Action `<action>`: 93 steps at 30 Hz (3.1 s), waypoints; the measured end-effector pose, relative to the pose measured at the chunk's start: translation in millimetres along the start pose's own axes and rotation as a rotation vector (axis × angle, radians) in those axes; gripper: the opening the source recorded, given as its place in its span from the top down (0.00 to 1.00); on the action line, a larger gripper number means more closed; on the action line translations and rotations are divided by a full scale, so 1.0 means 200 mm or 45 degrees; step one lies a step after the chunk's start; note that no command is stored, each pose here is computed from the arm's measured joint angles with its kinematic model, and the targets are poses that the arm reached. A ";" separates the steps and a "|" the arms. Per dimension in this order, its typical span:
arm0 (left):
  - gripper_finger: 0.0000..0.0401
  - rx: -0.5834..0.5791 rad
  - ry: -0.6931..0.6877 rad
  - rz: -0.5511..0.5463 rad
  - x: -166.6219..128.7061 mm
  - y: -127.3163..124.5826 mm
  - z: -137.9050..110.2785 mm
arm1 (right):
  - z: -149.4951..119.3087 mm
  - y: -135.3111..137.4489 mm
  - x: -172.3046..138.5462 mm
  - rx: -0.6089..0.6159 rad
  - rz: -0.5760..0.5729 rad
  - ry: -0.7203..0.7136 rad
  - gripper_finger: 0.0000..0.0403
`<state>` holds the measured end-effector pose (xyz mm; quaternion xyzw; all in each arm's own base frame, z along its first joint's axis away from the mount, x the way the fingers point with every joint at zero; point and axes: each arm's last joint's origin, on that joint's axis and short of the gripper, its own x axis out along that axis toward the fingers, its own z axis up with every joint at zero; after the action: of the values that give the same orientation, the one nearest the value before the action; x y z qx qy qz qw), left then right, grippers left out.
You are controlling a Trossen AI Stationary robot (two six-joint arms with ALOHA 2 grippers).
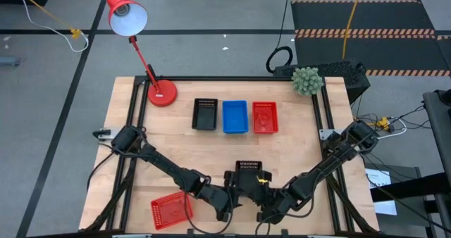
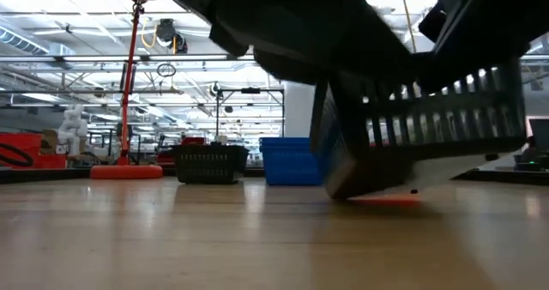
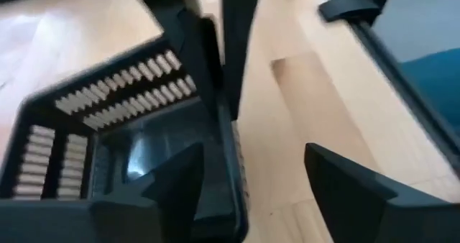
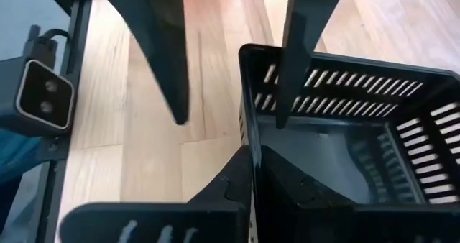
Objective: Stack baskets by color
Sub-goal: Stack the black bin on the stacked black bins
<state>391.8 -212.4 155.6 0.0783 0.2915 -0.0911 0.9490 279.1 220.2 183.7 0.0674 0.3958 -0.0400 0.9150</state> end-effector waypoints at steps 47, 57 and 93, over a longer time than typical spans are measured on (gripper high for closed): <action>0.97 0.222 0.216 0.078 -0.77 0.00 0.21 | -0.04 0.21 -0.47 -0.346 0.058 -0.493 0.53; 0.97 0.289 0.384 0.264 -1.02 0.21 0.21 | -0.10 0.18 -0.43 -0.357 0.046 -0.477 0.60; 0.96 0.125 0.639 0.433 -0.85 0.80 -0.17 | -0.11 0.18 -0.42 -0.359 0.054 -0.481 0.66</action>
<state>270.2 -28.8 239.4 0.1916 0.4949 0.0772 0.8440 211.4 260.0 233.2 -0.0615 0.2178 0.0229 0.9738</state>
